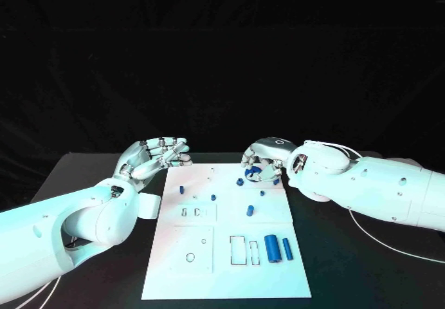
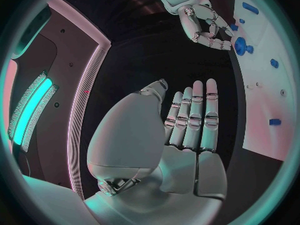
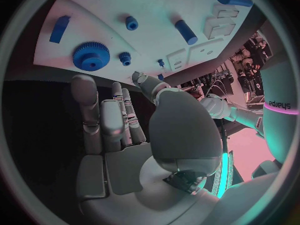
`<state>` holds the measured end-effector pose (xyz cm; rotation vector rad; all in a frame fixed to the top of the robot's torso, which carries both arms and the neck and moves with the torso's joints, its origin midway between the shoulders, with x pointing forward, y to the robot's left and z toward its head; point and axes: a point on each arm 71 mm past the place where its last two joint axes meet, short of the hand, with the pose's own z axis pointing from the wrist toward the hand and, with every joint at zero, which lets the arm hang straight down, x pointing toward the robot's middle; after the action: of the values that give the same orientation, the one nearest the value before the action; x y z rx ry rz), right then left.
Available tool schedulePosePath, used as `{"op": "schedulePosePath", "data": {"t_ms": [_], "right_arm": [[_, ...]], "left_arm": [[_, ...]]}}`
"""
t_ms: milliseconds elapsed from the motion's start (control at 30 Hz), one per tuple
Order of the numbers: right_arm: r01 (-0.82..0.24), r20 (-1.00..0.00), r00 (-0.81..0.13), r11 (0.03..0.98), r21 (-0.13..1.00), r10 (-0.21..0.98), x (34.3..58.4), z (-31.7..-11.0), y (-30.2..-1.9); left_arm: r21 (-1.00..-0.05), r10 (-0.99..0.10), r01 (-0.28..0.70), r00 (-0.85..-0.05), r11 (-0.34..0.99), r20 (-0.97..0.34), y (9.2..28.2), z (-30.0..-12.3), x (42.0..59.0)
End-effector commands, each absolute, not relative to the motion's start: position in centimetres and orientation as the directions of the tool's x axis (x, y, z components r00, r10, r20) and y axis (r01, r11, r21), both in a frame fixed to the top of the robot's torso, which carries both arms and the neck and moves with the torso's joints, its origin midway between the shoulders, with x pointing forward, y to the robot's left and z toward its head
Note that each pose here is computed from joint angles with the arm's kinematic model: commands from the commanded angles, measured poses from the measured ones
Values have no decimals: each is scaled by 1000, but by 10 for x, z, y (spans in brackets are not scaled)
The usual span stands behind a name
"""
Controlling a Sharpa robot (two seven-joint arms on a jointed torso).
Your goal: Assemble the parts on the task board
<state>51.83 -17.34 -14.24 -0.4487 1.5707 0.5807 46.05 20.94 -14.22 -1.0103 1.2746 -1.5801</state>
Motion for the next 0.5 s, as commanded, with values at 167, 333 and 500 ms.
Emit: {"op": "schedulePosePath", "data": {"t_ms": [167, 333, 500], "right_arm": [[-608, -998, -36, 794, -24, -58, 518, -145, -165], [-614, -997, -40, 789, -28, -66, 519, -147, -161], [-617, -997, -42, 786, -29, -70, 519, -148, -158]], "left_arm": [[-982, -934, 132, -348, -134, 81, 207, -136, 459], [-982, -933, 132, -351, -134, 81, 207, -134, 459], [-982, -933, 132, -352, -134, 80, 208, -133, 459]]}}
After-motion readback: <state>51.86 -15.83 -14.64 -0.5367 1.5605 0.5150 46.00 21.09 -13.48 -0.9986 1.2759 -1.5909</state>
